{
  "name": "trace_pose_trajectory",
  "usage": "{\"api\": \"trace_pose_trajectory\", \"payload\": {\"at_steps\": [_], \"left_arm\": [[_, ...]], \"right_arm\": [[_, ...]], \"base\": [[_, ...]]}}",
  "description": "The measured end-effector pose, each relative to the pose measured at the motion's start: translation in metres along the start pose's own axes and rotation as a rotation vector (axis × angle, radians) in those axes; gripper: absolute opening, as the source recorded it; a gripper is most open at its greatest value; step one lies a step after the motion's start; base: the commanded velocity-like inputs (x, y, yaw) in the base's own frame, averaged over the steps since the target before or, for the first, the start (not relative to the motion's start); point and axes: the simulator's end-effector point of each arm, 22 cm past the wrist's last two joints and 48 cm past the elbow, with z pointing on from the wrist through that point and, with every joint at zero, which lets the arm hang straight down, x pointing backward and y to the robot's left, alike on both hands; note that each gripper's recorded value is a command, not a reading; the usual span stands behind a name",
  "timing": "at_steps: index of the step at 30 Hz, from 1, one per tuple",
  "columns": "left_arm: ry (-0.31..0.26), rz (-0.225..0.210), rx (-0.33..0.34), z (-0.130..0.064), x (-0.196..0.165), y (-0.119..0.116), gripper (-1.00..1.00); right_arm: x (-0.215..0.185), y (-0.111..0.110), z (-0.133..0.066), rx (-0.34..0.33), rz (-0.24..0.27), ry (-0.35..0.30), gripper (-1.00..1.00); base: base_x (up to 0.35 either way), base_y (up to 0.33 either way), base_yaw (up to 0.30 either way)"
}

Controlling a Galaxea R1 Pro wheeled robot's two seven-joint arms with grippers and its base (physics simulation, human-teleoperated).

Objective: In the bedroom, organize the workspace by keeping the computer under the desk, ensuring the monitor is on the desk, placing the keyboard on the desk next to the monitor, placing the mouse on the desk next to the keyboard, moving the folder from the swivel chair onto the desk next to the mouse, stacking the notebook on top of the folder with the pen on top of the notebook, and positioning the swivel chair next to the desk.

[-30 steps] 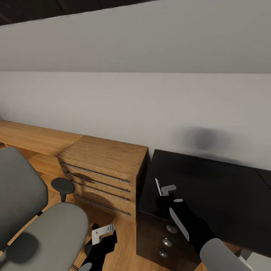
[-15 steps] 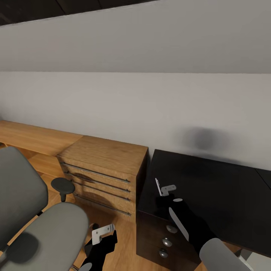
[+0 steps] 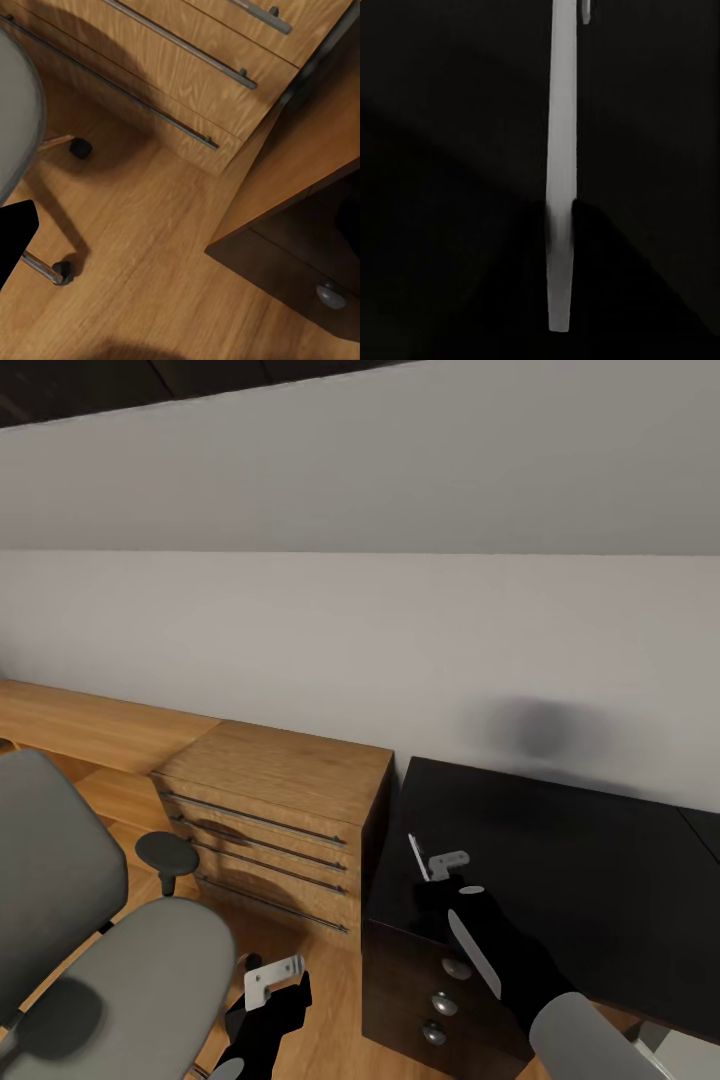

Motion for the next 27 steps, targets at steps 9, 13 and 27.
{"api": "trace_pose_trajectory", "payload": {"at_steps": [9,13,27], "left_arm": [[-0.001,0.002,-0.001,0.0,-0.0002,0.0005,1.0],[-0.001,0.002,-0.002,0.0001,-0.0002,0.0006,1.0],[-0.001,0.002,-0.002,0.0001,-0.0002,0.0007,1.0]], "right_arm": [[0.0002,0.0003,-0.0003,-0.001,0.001,0.002,-1.0],[0.0002,0.0002,-0.0002,-0.001,0.001,0.002,-1.0],[0.0001,0.0004,-0.0002,-0.001,0.004,0.001,-1.0]], "base": [[0.014,0.0,0.0],[0.004,0.0,0.0],[0.0,0.0,0.0]]}}
